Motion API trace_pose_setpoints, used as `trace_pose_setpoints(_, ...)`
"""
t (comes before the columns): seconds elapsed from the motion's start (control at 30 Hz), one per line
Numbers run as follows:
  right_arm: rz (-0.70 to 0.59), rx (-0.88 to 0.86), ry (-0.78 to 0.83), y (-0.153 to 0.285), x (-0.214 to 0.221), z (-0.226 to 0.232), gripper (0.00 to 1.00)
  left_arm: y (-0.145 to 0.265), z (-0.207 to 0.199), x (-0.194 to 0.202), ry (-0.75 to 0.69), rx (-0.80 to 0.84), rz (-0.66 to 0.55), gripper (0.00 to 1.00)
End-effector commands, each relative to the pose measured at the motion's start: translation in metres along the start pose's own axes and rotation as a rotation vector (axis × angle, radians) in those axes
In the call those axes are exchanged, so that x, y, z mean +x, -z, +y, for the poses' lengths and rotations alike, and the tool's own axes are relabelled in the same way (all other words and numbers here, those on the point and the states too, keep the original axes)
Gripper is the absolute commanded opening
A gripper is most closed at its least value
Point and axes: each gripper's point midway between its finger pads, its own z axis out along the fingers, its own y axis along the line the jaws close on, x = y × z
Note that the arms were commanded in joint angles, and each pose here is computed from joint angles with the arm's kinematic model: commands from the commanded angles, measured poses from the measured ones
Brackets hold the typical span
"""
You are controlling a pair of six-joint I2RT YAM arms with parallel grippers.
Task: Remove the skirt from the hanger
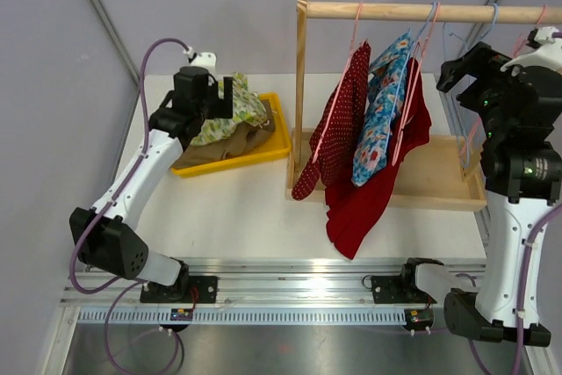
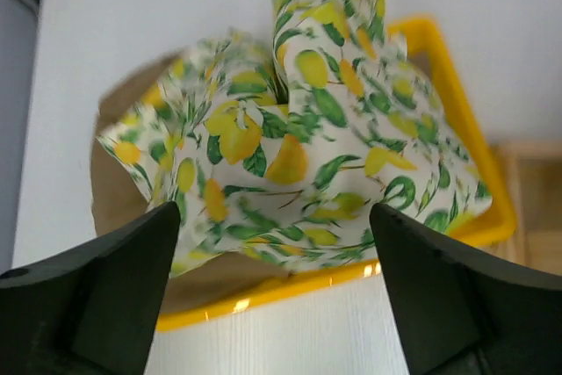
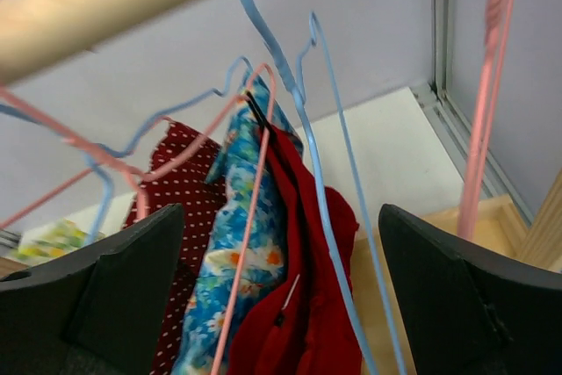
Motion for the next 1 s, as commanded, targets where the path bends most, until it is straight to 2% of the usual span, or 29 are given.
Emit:
trace_pose_setpoints(0.0,-0.169,-0.091,-0.028,0.049,-0.057,0.023,0.99,0.013,-0.003,0.013,0.122,0.024,-0.025,0.99)
trace_pose_setpoints(0.07,-0.183,-0.172,-0.025,0.062,-0.069,0.040,1.00,0.022,0.003,0.020,0.136,-0.001,-0.009,0.99)
trace_pose_setpoints(0.13,-0.159,-0.330,-0.017,0.072,-0.071,0.069,0.99,0.037,0.011,0.010,0.146,-0.030,-0.024,0.99)
trace_pose_setpoints(0.2,-0.085,-0.476,-0.018,0.072,-0.061,0.095,0.99,0.049,0.015,0.001,0.141,-0.033,-0.040,0.99)
trace_pose_setpoints(0.3,0.038,-0.588,-0.052,0.058,-0.042,0.114,0.92,0.070,0.018,-0.004,0.116,-0.011,-0.057,0.99)
trace_pose_setpoints(0.4,0.147,-0.587,-0.087,0.032,-0.015,0.113,0.87,0.081,0.023,0.009,0.094,-0.014,-0.051,0.99)
trace_pose_setpoints(0.43,0.182,-0.569,-0.098,0.021,-0.002,0.109,0.80,0.082,0.024,0.012,0.091,-0.010,-0.057,0.99)
trace_pose_setpoints(0.6,0.216,-0.495,-0.113,0.006,0.019,0.094,0.72,0.084,0.024,0.041,0.080,0.000,-0.038,0.99)
trace_pose_setpoints(0.73,0.236,-0.462,-0.112,0.002,0.029,0.086,0.58,0.081,0.022,0.049,0.088,0.008,-0.039,0.99)
trace_pose_setpoints(0.87,0.240,-0.457,-0.113,0.004,0.032,0.085,0.59,0.076,0.018,0.055,0.093,0.020,-0.023,0.99)
trace_pose_setpoints(0.9,0.235,-0.457,-0.111,0.005,0.030,0.085,0.65,0.076,0.017,0.056,0.095,0.024,-0.015,0.99)
trace_pose_setpoints(0.97,0.214,-0.461,-0.109,0.011,0.024,0.086,0.68,0.075,0.016,0.056,0.096,0.029,-0.016,0.99)
